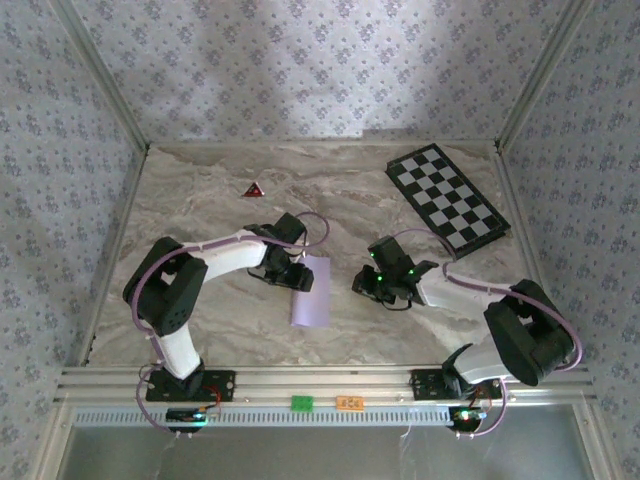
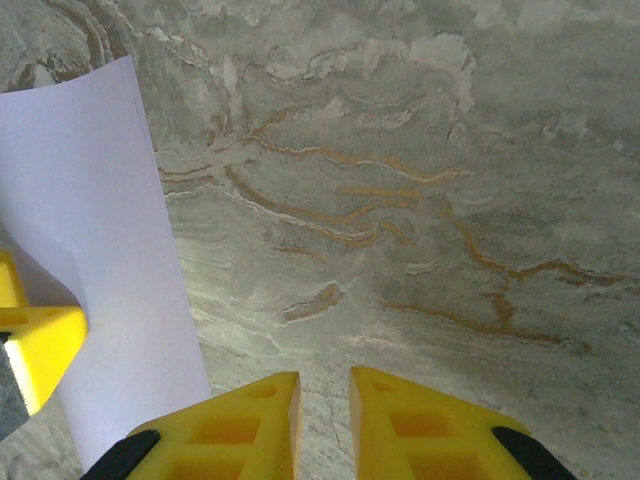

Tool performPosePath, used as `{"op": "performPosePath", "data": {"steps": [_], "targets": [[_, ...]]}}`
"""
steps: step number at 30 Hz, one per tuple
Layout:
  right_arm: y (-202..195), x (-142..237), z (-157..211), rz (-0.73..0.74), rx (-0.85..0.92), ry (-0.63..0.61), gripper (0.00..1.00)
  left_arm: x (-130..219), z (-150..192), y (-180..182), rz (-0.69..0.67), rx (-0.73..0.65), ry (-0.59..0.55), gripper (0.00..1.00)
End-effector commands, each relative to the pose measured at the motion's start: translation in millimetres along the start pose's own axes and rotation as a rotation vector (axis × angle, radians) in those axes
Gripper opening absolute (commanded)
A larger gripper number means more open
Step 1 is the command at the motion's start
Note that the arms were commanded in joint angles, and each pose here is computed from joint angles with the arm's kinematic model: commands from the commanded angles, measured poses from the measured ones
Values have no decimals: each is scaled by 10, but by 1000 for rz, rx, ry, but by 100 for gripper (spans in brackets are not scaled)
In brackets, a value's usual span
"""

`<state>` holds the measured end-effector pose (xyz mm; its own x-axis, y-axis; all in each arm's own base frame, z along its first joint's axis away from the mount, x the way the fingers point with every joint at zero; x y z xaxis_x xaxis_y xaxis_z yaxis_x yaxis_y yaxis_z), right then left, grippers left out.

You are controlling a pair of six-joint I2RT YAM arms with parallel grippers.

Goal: Fold a paper plane with a square sheet of paper (pick it up from the middle)

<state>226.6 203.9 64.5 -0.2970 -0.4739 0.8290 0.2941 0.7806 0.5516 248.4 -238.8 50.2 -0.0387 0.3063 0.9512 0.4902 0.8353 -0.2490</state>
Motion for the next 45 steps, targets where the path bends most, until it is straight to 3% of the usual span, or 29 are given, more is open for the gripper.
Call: {"op": "performPosePath", "data": {"steps": [1,45], "targets": [[59,-3,0,-7,20,5,23,-188,-51,111,-61,-20,-9,59],[131,-70,40,-3,46,31,24,-293,-75,137,-91,-46,16,61]]}}
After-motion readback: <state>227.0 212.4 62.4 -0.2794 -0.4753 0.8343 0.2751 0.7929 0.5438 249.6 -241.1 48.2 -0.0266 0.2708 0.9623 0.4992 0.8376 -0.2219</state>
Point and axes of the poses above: each hand's point on the last joint's axis, 136 mm out from that joint toward the fingers, its own x axis back along the fingers, its own y axis along the line the jaws close on, z = x × y, the point moved 3 cm from there along x, back along the fingers, and after that the axes turned 9 degrees about -x, right-handed, at the moved point
